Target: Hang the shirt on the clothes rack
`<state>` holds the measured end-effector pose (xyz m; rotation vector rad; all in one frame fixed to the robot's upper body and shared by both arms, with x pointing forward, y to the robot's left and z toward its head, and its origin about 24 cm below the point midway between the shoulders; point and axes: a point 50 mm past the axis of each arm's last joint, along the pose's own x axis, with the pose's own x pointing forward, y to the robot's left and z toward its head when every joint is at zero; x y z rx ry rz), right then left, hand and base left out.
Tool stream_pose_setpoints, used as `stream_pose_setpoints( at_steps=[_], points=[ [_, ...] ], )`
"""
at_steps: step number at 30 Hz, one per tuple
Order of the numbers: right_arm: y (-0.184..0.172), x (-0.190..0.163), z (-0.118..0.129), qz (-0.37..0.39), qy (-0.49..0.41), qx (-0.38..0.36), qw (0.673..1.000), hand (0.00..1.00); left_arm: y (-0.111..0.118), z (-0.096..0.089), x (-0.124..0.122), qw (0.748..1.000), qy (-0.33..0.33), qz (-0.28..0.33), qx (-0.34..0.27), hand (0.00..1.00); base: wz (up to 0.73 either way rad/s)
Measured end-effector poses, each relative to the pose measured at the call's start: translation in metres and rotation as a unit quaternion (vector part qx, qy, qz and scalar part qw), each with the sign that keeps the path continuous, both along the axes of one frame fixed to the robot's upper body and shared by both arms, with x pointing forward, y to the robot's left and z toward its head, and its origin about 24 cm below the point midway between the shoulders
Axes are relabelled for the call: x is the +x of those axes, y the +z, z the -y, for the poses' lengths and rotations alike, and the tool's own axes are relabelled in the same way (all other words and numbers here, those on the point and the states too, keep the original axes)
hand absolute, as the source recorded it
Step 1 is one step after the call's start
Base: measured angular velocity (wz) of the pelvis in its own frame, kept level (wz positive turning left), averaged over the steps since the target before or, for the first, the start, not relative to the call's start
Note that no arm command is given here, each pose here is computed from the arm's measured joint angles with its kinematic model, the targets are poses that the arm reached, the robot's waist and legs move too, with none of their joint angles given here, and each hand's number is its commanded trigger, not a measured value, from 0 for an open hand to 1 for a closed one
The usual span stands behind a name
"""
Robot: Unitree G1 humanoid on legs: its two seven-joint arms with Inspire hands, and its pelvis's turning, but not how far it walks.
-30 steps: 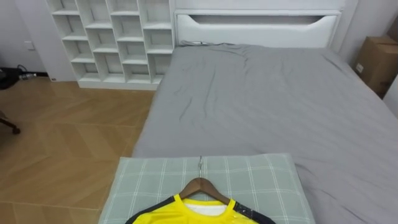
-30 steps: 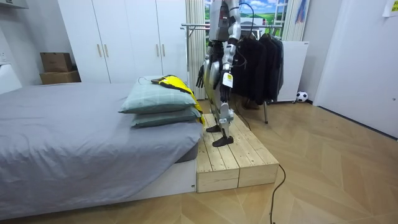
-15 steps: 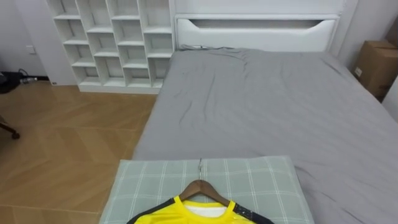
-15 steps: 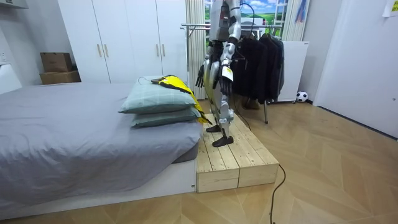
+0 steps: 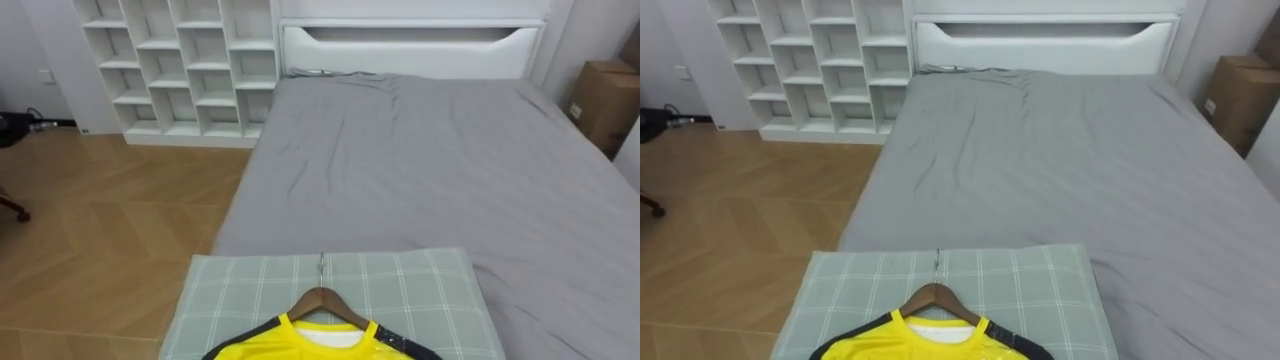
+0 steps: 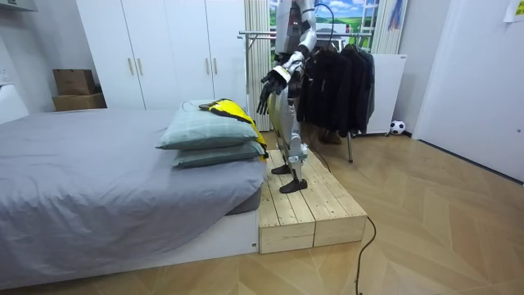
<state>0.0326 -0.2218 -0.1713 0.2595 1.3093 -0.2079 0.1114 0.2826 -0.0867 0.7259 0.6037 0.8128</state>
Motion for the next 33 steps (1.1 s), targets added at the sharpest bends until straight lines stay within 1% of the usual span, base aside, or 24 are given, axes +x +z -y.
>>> stream_pose_setpoints(
  at_steps=[6, 11, 14, 24, 29, 33],
  points=[
    [0.002, 0.003, 0.007, 0.01, 0.001, -0.011, 1.0, 0.0, 0.019, 0.004, 0.021, 0.996, -0.067, 0.025, 0.059, 0.0, 0.01],
    [0.003, 0.005, 0.01, 0.014, 0.013, -0.013, 1.0, 0.0, 0.03, 0.019, 0.037, 0.983, -0.146, 0.034, 0.105, 0.0, 0.0],
    [0.004, 0.005, 0.01, 0.019, 0.014, -0.012, 1.0, 0.0, 0.034, 0.025, 0.043, 0.978, -0.17, 0.04, 0.115, 0.0, -0.04],
    [0.004, 0.006, 0.011, 0.026, 0.02, -0.007, 0.999, 0.0, 0.034, 0.029, 0.05, 0.974, -0.192, 0.038, 0.117, 0.0, -0.03],
    [0.005, 0.01, 0.012, 0.027, 0.036, -0.013, 0.999, 0.0, 0.031, 0.032, 0.056, 0.967, -0.217, 0.019, 0.135, 0.0, 0.0],
    [0.005, 0.011, 0.012, 0.027, 0.04, -0.015, 0.999, 0.0, 0.027, 0.032, 0.058, 0.965, -0.223, 0.008, 0.137, 0.0, 0.0]
  ],
)
